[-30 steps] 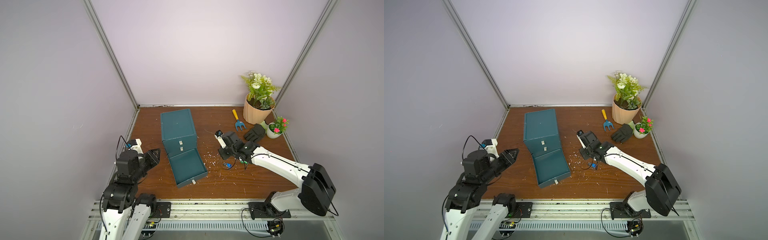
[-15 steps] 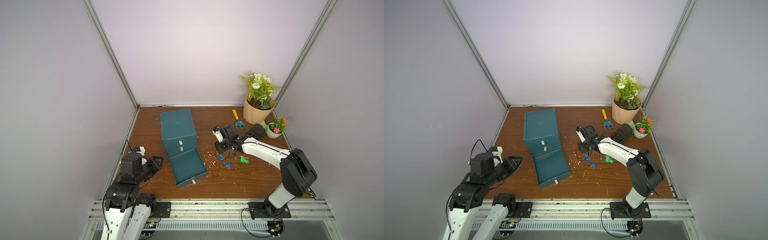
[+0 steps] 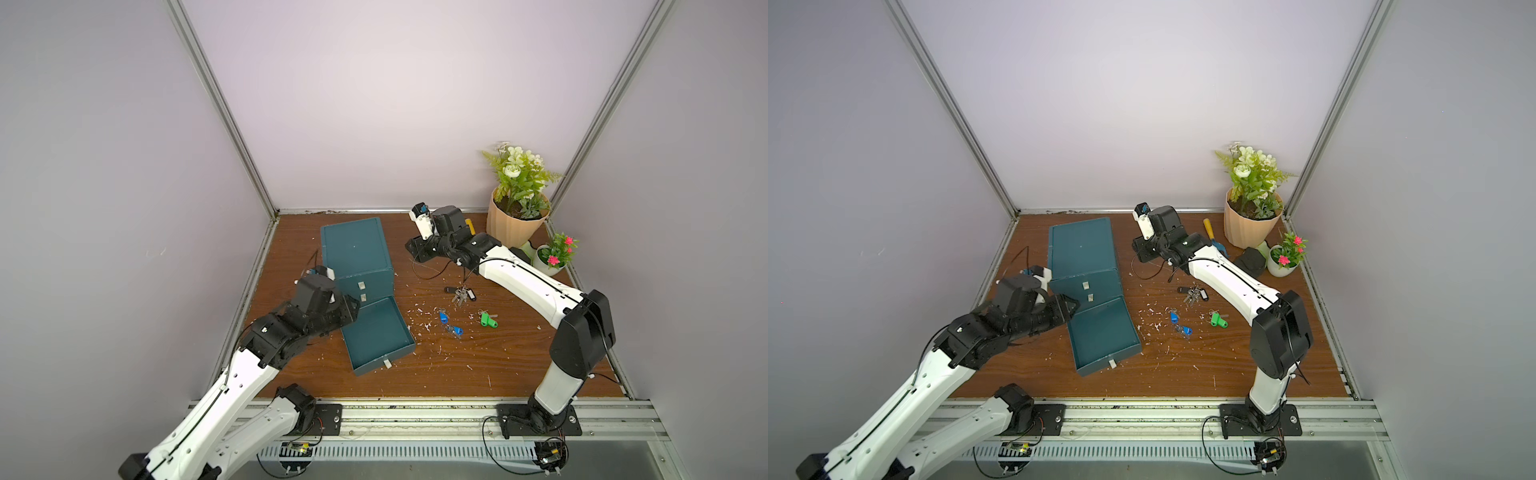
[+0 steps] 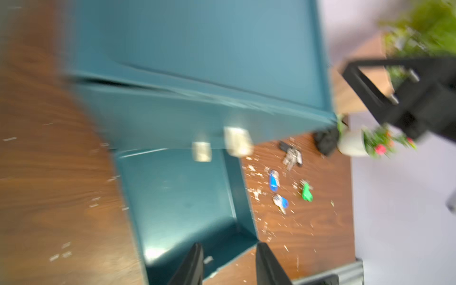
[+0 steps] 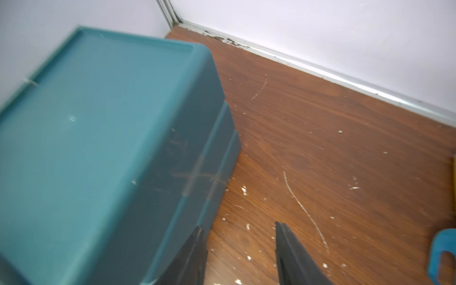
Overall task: Take the keys out of the drawer
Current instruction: Place the key at the center of the board, then close the drawer in the storage box.
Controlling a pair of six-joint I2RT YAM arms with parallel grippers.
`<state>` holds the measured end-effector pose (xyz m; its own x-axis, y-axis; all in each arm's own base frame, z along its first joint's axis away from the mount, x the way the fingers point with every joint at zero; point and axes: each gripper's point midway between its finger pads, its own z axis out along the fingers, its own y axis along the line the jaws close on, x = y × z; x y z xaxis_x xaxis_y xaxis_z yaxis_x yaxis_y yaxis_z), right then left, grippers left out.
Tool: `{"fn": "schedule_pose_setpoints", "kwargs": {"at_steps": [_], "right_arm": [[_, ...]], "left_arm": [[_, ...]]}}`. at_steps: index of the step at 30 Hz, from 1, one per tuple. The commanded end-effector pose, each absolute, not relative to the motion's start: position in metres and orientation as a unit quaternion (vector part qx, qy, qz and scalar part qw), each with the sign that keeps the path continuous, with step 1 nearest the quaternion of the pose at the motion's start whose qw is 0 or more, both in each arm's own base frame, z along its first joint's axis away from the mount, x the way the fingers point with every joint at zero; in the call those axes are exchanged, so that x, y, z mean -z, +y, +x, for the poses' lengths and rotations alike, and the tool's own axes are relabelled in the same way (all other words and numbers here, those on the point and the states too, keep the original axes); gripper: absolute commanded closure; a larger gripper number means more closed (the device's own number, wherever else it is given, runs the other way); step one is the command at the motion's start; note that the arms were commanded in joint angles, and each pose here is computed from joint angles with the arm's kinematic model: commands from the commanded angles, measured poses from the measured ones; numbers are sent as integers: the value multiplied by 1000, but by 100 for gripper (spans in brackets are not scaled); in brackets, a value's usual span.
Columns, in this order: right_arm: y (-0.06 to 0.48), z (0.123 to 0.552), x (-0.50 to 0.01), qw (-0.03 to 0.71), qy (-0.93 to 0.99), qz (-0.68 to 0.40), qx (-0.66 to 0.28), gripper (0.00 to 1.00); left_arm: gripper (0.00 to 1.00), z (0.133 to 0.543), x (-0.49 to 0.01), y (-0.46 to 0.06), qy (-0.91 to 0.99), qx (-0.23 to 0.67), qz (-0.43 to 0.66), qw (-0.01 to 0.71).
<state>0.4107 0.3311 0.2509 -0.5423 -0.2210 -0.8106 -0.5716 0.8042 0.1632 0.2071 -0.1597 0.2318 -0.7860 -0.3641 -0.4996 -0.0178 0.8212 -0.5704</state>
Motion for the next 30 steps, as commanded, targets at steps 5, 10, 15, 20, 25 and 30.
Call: {"fn": "schedule_pose_setpoints", "kwargs": {"at_steps": [5, 10, 15, 20, 25, 30], "right_arm": [[384, 411, -267, 363, 836, -235, -337, 46], [402, 410, -255, 341, 836, -249, -349, 41], [409, 411, -232, 321, 846, -255, -340, 42], [411, 409, -237, 327, 846, -258, -332, 42], [404, 410, -247, 343, 847, -251, -320, 42], [399, 409, -254, 351, 846, -248, -316, 42]], "left_arm": [[62, 162, -180, -213, 900, 301, -130, 287], [68, 134, -147, -246, 911, 301, -91, 267], [74, 119, -102, -230, 927, 276, -112, 228], [77, 117, -83, -197, 908, 303, -179, 226], [77, 121, -75, -166, 893, 301, -224, 248], [76, 130, -73, -146, 879, 290, -255, 279]]}}
